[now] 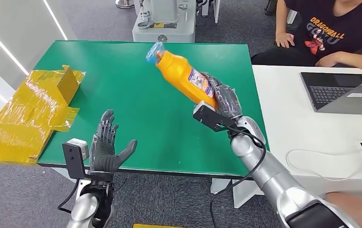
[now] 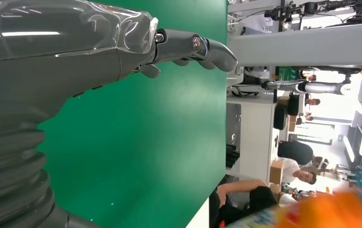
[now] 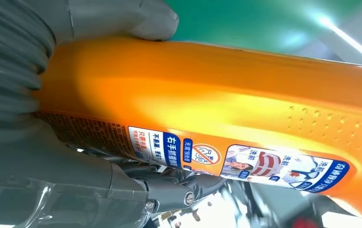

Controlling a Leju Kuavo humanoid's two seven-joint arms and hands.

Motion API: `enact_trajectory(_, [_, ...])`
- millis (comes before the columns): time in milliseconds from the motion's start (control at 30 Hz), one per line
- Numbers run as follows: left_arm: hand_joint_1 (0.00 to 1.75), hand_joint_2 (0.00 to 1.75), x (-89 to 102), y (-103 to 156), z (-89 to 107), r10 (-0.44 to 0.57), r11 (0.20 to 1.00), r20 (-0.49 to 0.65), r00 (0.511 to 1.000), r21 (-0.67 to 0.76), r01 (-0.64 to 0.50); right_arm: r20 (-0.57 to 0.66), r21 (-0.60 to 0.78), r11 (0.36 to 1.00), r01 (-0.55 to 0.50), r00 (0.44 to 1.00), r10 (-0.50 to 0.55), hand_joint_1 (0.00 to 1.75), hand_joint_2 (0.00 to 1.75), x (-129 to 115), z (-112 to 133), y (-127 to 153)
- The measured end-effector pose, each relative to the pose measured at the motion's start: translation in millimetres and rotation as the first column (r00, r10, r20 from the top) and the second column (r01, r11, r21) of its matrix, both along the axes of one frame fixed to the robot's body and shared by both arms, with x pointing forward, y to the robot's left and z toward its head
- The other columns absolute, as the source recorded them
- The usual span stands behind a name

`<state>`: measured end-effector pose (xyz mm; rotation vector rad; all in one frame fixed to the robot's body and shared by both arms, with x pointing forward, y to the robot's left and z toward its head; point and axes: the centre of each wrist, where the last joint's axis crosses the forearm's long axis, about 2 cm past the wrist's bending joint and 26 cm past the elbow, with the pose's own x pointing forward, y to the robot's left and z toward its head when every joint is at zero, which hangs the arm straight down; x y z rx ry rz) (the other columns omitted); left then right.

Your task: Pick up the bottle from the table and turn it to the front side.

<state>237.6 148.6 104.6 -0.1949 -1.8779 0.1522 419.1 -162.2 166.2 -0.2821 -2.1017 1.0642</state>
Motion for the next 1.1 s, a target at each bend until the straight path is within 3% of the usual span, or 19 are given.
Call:
enact_trajectory(267, [0.00, 1.75, 0.1, 0, 5.0, 0.025, 1.000, 0.015, 1.000, 0.009, -0.025, -0.041, 0.347, 0.938, 0.024, 0.999, -0.011, 1.75, 1.75, -35, 0, 31])
enact_trajectory(533, [0.00, 1.75, 3.5, -1, 15.6, 0.020, 0.999, 0.045, 0.999, 0.041, -0.021, -0.134, 0.547, 0.837, 0.038, 0.990, 0.043, 1.75, 1.75, -87, -14, 48])
enact_trajectory(767, [0.00, 1.75, 10.5, -5, 26.8, -0.021, 0.996, 0.088, 0.996, 0.083, 0.013, -0.179, 0.618, 0.785, 0.045, 0.980, 0.085, 1.75, 1.75, -119, -23, 53])
enact_trajectory(1100, [0.00, 1.75, 27.9, -14, 48.4, -0.104, 0.990, 0.167, 0.981, 0.117, 0.085, -0.163, 0.633, 0.773, 0.034, 0.983, 0.090, 1.75, 1.75, -135, -21, 49])
